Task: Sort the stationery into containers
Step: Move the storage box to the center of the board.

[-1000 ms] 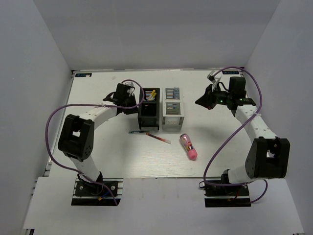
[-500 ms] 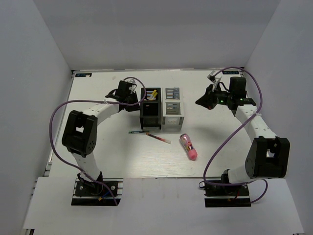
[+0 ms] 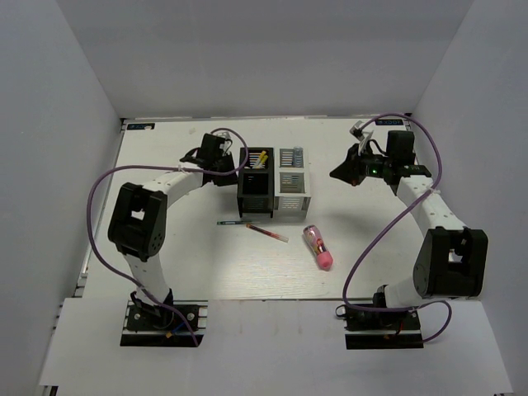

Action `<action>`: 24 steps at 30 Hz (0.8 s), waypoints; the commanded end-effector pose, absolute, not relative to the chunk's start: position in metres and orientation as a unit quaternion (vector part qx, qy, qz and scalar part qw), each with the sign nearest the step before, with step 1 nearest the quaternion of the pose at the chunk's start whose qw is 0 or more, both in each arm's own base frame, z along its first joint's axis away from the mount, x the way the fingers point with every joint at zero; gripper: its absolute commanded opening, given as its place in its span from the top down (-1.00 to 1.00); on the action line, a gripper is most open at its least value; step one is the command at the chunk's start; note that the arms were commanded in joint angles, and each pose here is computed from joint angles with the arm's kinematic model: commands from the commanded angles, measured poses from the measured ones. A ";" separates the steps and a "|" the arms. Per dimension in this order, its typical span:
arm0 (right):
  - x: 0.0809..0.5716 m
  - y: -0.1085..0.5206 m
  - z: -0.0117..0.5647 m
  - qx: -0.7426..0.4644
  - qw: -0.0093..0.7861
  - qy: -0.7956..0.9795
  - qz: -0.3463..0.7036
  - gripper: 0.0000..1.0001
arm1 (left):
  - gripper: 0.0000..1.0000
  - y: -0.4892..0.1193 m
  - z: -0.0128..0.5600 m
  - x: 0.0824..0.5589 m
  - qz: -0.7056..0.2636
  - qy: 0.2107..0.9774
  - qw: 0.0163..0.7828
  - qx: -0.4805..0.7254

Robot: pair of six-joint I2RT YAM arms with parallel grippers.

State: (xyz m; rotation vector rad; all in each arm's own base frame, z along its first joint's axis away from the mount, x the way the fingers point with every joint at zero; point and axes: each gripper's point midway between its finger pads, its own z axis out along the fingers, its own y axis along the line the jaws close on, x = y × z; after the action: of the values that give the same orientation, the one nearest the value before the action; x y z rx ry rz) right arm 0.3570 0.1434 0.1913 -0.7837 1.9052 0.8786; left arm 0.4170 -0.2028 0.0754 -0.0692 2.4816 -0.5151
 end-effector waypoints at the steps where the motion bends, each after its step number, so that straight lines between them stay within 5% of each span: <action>1: 0.357 0.143 0.194 -0.323 0.439 0.759 0.357 0.98 | 0.53 -0.225 0.096 0.425 -0.230 0.921 0.314 -0.007; 3: 0.357 0.143 0.195 -0.325 0.440 0.757 0.358 0.86 | 0.42 -0.217 0.090 0.422 -0.208 0.929 0.305 -0.015; 5: 0.357 0.142 0.194 -0.325 0.439 0.758 0.356 0.66 | 0.08 -0.207 0.094 0.423 -0.186 0.931 0.313 -0.035; 6: 0.357 0.143 0.196 -0.328 0.440 0.757 0.356 0.36 | -0.20 -0.196 0.090 0.419 -0.178 0.933 0.307 -0.056; 9: 0.355 0.143 0.198 -0.339 0.441 0.753 0.352 -0.29 | -0.53 -0.168 0.110 0.417 -0.132 0.928 0.338 -0.087; 10: 0.355 0.142 0.199 -0.346 0.445 0.750 0.345 -0.80 | -0.67 -0.158 0.112 0.411 -0.113 0.929 0.339 -0.099; 24: 0.348 0.137 0.219 -0.383 0.479 0.730 0.301 -0.81 | -0.80 -0.113 0.175 0.382 -0.077 0.900 0.414 -0.113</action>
State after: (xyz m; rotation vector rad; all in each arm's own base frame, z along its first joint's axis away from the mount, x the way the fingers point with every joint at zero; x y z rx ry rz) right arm 0.3487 0.1388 0.1972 -0.8863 1.8534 0.8087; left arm 0.3958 -0.1201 0.1760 -0.3020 2.2489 -0.2231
